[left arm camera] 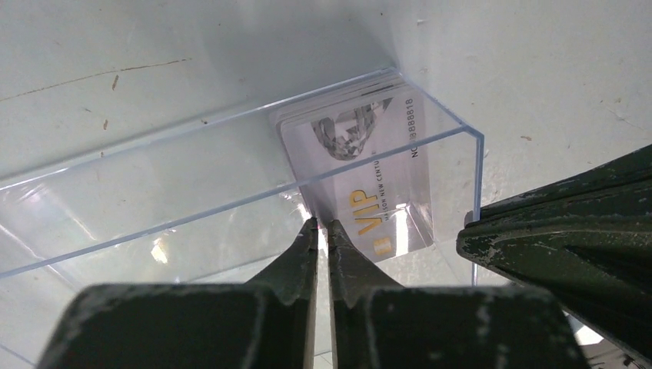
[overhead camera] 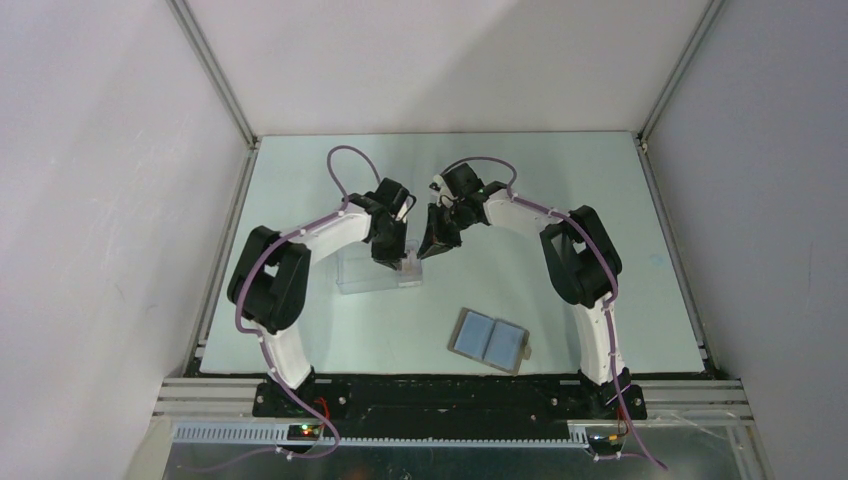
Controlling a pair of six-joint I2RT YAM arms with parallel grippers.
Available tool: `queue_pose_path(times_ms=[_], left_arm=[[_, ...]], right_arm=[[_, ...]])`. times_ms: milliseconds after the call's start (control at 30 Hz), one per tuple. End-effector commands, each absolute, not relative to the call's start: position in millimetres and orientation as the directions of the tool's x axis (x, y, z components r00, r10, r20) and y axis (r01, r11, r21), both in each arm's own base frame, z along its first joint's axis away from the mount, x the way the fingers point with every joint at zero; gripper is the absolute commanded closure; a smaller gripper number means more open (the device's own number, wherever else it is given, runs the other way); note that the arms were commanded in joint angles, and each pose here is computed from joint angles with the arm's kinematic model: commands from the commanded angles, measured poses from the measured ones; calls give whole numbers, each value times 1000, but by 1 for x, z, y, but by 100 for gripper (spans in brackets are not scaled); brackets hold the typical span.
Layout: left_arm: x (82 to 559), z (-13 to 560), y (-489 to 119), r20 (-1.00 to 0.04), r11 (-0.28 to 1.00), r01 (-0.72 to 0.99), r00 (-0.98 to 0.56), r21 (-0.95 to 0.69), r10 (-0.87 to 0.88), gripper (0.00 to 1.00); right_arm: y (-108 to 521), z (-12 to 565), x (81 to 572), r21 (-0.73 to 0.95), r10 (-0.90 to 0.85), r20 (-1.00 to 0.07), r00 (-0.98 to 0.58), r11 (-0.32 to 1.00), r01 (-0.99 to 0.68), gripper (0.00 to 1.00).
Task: Put the credit cards into the card holder
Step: Pick up the credit card from the storage box.
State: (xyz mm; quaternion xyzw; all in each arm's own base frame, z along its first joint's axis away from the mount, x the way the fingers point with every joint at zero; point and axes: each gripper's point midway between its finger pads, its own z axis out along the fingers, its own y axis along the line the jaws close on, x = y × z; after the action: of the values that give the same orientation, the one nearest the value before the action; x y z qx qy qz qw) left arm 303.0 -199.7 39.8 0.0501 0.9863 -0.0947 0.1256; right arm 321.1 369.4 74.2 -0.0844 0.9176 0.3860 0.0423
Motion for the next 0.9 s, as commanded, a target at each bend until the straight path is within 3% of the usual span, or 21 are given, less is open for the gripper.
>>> queue_pose_path(times_ms=[0,600,867], left_arm=[[312,59,-229,-311,940,141,-949,-311,39,93],[313,91,-235,-375,916,156,-927,-368,7,98],[312,103,-247,-363,887,166,-932,-432,-3,83]], right_arm=[[369,70,310,701,-139,-122,-983,689,-184,100],[368,69,309,704,-137,-118,-984,687,-180,100],[368,67,309,703,-136,-114,-984,689,-176,100]])
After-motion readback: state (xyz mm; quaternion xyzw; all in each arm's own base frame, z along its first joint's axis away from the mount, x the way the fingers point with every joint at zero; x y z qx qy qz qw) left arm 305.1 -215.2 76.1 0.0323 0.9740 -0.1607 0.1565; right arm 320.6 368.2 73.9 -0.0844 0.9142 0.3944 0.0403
